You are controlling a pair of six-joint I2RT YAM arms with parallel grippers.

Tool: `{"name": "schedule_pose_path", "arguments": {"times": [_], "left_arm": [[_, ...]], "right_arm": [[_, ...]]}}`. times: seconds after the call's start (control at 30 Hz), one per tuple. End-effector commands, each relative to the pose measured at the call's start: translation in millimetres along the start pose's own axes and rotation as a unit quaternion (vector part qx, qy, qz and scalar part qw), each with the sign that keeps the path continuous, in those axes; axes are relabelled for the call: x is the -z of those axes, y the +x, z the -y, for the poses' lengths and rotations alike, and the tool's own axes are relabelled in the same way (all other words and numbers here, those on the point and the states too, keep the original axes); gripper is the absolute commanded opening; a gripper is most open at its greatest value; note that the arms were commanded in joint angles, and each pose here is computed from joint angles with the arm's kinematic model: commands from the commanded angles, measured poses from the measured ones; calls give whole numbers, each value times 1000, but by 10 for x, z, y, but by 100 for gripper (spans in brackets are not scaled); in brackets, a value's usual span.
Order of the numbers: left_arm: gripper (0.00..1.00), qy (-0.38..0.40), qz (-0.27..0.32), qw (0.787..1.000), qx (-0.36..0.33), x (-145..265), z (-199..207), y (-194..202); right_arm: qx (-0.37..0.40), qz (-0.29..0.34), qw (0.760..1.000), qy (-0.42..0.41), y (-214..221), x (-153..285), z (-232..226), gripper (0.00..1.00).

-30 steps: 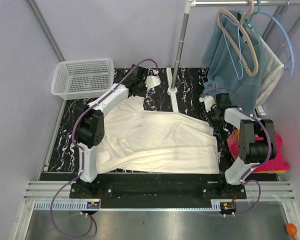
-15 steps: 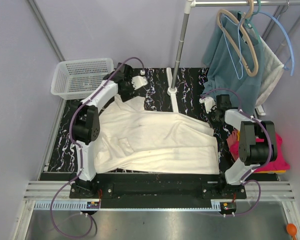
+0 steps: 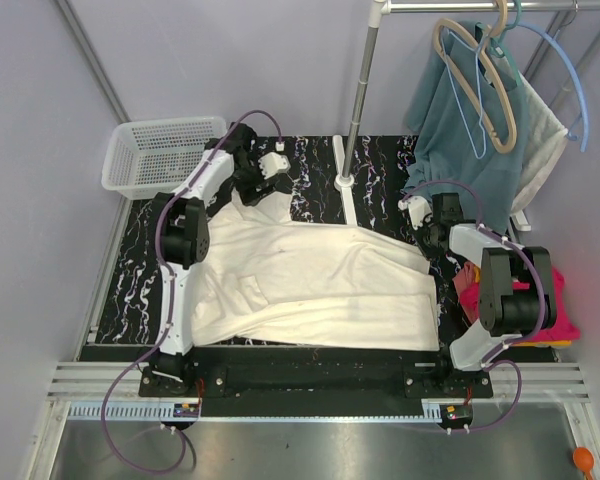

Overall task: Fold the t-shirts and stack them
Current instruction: Fold the tshirt

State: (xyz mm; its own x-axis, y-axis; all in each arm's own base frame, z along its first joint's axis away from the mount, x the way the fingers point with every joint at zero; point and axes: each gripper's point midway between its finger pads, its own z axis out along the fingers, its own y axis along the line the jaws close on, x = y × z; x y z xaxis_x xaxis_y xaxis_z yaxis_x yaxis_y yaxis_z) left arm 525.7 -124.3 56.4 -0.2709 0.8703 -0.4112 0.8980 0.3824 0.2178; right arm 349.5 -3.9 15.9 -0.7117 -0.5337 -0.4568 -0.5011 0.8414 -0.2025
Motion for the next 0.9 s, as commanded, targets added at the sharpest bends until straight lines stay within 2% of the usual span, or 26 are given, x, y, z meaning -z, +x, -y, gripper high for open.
{"name": "schedule_pose_path", "arguments": {"times": [0.0, 0.23, 0.6, 0.87], "left_arm": [[88, -13, 20, 1000, -19, 17, -246, -130], [89, -40, -8, 999, -24, -83, -503, 74], [89, -28, -30, 999, -18, -68, -473, 298], [89, -10, -31, 999, -16, -261, -403, 336]], "right_arm": [[9, -61, 998, 6, 357, 25, -40, 0], [9, -74, 997, -2, 465, -28, -96, 0], [26, -111, 992, 54, 642, -29, 81, 0], [25, -108, 992, 65, 615, -9, 129, 0]]}}
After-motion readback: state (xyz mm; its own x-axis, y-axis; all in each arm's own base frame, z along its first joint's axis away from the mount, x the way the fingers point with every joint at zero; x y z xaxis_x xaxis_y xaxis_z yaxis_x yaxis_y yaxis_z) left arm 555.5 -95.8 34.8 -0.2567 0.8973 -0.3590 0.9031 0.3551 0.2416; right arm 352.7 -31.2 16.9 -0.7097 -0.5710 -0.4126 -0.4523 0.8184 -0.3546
